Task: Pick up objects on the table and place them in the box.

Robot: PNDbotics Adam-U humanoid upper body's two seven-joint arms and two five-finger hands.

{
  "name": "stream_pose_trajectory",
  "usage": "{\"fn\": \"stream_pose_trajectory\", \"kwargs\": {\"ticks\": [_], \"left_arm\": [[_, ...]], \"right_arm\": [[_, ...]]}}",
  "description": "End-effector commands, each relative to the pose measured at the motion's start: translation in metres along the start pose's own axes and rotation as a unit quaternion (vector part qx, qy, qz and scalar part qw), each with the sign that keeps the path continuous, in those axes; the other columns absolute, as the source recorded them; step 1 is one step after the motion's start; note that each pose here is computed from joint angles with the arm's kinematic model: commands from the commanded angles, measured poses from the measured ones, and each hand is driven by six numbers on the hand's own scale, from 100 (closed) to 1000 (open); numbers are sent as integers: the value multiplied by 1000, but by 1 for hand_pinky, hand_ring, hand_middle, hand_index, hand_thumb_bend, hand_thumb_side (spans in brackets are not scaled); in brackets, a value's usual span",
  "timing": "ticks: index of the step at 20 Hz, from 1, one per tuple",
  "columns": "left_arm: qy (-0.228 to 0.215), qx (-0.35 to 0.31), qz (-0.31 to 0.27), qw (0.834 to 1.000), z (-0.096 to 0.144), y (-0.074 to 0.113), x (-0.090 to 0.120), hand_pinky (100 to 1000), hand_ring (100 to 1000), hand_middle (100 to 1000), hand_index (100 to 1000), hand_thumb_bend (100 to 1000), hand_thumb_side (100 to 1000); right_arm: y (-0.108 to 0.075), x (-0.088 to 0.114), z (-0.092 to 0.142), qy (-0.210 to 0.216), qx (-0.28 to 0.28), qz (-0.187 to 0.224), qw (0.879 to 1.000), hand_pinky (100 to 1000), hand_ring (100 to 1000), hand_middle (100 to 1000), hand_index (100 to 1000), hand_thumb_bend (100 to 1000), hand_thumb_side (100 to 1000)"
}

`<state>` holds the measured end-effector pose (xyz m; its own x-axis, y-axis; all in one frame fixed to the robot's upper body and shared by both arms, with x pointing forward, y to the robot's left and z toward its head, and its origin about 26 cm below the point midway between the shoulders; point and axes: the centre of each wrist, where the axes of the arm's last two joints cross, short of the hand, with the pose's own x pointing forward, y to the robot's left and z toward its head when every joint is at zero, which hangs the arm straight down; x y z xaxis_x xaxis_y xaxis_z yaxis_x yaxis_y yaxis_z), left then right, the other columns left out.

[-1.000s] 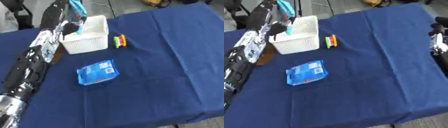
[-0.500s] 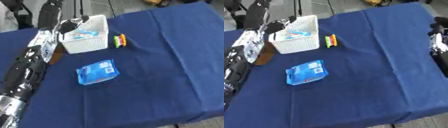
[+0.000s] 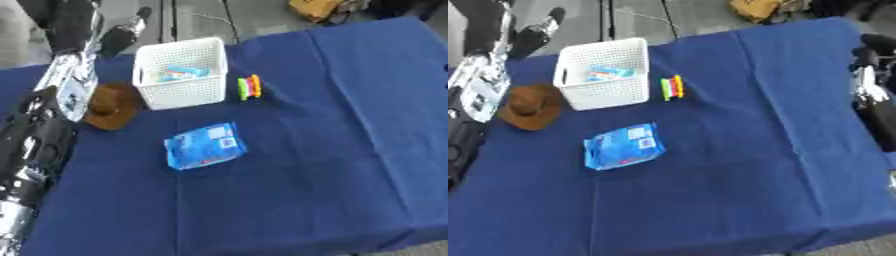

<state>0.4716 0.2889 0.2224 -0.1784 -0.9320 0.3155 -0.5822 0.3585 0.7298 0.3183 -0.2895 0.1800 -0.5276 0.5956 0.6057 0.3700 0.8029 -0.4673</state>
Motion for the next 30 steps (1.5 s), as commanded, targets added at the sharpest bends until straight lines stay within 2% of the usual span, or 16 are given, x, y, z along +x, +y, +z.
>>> {"fn": "stream_pose_trajectory", "kwargs": {"ticks": [1,2,6,9,12,18,21,30], "left_arm": [[-13,18,28,999,-6,29,-3,727,770,757,776,632,916],[-14,9,31,999,-3,29,-5,713,755,746,791,601,913],[-34,-81,29,996,12,33,-13,720,763,755,845,573,889],[-54,-146,40,987,22,39,-14,711,757,747,840,567,889],[-74,-180,83,977,35,40,-13,686,742,730,818,542,892],[-104,-193,185,958,63,38,-13,640,705,691,796,511,891],[-97,-187,235,949,82,34,-16,630,695,681,788,498,901],[-74,-174,275,943,95,33,-18,612,676,661,770,486,908]], "right_arm": [[-4,-1,-2,-2,-5,3,1000,545,671,699,848,100,714],[-4,-1,-2,-1,-4,3,1000,546,672,700,847,100,714],[-3,-5,-1,4,3,6,1000,547,672,701,846,100,714],[-2,-7,-1,8,7,6,1000,547,673,701,847,100,714],[-2,-8,-1,8,14,6,1000,549,674,702,847,100,713],[-2,-6,-4,0,24,7,1000,550,676,703,847,100,712],[-2,-5,-6,-3,29,8,1000,550,676,703,846,100,712],[0,0,-10,-14,41,8,999,551,677,704,846,100,711]]}}
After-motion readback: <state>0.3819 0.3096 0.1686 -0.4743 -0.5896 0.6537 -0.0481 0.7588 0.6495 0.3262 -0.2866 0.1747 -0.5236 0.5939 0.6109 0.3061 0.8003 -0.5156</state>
